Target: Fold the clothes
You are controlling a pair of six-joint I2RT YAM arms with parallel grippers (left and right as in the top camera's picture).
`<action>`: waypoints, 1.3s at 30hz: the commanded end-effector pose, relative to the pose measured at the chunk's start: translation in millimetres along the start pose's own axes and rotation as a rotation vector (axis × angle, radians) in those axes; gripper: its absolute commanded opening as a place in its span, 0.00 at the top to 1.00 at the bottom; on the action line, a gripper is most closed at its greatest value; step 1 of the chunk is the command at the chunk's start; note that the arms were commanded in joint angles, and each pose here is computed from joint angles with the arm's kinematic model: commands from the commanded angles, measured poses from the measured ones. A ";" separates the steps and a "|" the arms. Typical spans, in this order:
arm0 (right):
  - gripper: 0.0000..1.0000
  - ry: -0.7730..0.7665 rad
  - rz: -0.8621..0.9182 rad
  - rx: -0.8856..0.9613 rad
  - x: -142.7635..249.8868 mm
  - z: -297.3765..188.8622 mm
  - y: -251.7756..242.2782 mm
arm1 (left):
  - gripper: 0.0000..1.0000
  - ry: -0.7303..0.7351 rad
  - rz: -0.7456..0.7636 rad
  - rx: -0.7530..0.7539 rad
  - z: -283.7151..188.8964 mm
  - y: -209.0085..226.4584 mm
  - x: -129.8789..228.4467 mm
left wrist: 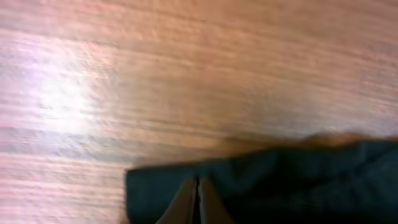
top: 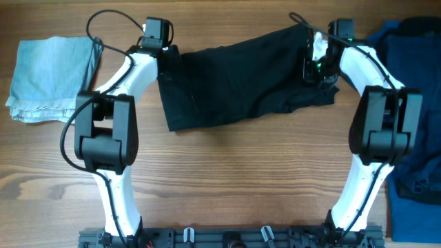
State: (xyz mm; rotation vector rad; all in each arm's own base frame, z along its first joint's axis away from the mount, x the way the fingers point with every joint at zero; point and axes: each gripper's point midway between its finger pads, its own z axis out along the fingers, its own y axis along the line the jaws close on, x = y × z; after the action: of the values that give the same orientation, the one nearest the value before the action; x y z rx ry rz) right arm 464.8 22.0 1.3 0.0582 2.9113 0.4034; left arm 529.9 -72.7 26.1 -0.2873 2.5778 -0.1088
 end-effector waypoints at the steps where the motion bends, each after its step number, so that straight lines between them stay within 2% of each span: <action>1: 0.96 0.121 0.039 0.034 31.4 20.2 -10.2 | 0.96 -0.021 0.018 -0.051 8.3 26.5 -8.3; 7: 0.96 0.374 0.224 0.063 102.9 20.2 -0.9 | 0.96 -0.041 -0.012 0.007 5.5 30.5 -20.3; 11: 0.96 0.395 0.163 0.056 108.3 19.9 33.4 | 0.96 -0.122 -0.013 0.070 -29.7 15.2 -53.1; 13: 0.96 0.342 0.128 0.046 92.1 7.8 50.3 | 0.96 -0.163 -0.014 0.117 -58.4 4.9 -68.2; 15: 0.96 0.217 0.086 0.023 57.3 -32.4 74.2 | 0.96 -0.181 -0.021 0.173 -91.4 -5.4 -75.9; 18: 0.95 -0.059 -0.017 -0.015 3.5 -108.4 103.1 | 0.96 -0.089 -0.104 0.267 -117.4 -20.0 -58.8; 20: 0.94 -0.207 -0.077 0.044 -24.9 -129.1 99.1 | 0.96 0.022 -0.162 0.270 -111.3 -21.7 -33.7; 22: 0.96 -0.237 -0.102 0.083 -37.5 -119.4 91.5 | 0.96 0.119 -0.158 0.233 -95.8 -22.7 -6.7; 24: 0.96 -0.184 -0.110 0.095 -35.5 -90.6 83.2 | 0.96 0.209 -0.146 0.205 -74.8 -25.9 19.8; 29: 0.96 -0.073 -0.079 0.129 -29.5 -10.7 54.7 | 0.96 0.257 -0.139 0.104 -39.3 -10.7 40.9; 32: 0.96 -0.142 -0.074 0.123 -51.8 23.2 41.1 | 0.96 0.233 -0.127 0.000 -29.3 7.9 41.1; 33: 0.96 -0.214 -0.086 0.114 -70.1 30.4 41.1 | 0.96 0.221 -0.111 -0.053 -24.6 17.6 41.1; 36: 0.91 -0.350 -0.103 0.094 -102.2 24.8 47.5 | 0.96 0.228 -0.103 -0.115 -12.7 29.3 47.8; 39: 0.91 -0.396 -0.090 0.085 -112.5 23.5 49.5 | 0.96 0.262 -0.101 -0.135 4.5 34.5 61.3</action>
State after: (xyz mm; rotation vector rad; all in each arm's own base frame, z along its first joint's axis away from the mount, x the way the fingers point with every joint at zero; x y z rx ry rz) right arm 577.6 71.3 29.9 -0.0090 2.5181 0.2408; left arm 479.1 -63.7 16.2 -0.4698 2.7965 -0.1030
